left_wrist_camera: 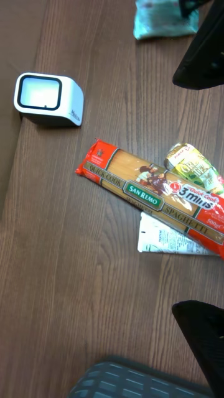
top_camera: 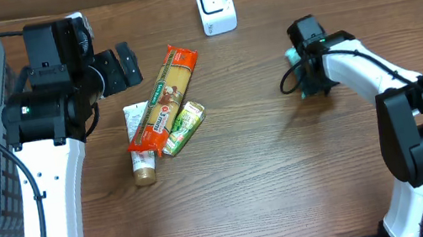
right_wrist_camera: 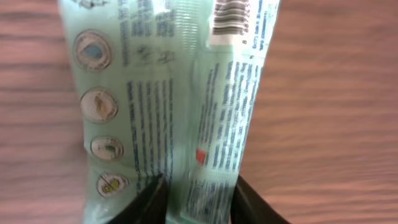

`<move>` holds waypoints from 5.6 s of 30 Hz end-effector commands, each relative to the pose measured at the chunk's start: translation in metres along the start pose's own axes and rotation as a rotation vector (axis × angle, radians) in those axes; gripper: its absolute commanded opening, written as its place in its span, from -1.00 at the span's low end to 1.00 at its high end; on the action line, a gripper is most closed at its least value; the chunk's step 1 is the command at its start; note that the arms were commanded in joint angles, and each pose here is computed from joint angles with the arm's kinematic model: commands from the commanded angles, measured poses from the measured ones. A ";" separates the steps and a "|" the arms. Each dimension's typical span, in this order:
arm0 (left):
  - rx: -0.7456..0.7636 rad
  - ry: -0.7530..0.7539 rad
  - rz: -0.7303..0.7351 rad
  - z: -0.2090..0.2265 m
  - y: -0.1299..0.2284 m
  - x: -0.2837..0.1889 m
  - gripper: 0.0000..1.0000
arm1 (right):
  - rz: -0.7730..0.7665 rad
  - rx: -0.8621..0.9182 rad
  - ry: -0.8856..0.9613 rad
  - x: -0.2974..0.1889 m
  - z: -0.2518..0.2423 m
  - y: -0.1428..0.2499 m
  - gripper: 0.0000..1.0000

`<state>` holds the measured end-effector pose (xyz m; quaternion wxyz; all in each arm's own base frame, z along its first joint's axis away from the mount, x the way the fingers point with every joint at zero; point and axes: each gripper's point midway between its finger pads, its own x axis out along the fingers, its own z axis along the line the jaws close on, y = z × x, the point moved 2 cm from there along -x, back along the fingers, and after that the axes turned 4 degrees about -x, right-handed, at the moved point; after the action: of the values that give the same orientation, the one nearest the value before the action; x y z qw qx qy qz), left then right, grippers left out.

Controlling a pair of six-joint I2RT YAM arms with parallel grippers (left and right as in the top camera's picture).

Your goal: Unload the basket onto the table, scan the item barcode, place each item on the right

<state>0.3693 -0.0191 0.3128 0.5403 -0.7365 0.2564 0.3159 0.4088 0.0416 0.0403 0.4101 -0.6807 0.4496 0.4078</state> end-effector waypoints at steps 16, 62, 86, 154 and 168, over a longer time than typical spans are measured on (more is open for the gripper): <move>-0.011 -0.008 -0.013 0.000 -0.003 -0.002 0.99 | -0.152 0.084 -0.347 -0.042 0.005 -0.049 0.24; -0.011 -0.008 -0.013 0.000 -0.003 -0.002 0.99 | -0.102 0.329 -0.837 -0.080 0.001 -0.058 0.32; -0.012 -0.008 -0.013 0.000 -0.003 -0.002 0.99 | 0.037 0.419 -0.983 -0.002 0.026 0.037 0.43; -0.011 -0.008 -0.013 0.000 -0.003 -0.002 0.99 | -0.912 -0.172 0.405 -0.280 -0.025 -0.178 -0.93; -0.012 -0.008 -0.013 0.000 -0.003 -0.002 0.99 | -0.949 -0.575 0.754 -0.188 0.036 -0.252 -0.93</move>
<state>0.3693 -0.0190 0.3127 0.5402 -0.7365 0.2563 0.3162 0.5828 0.1900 0.2668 0.2342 -0.9684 0.0850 0.0143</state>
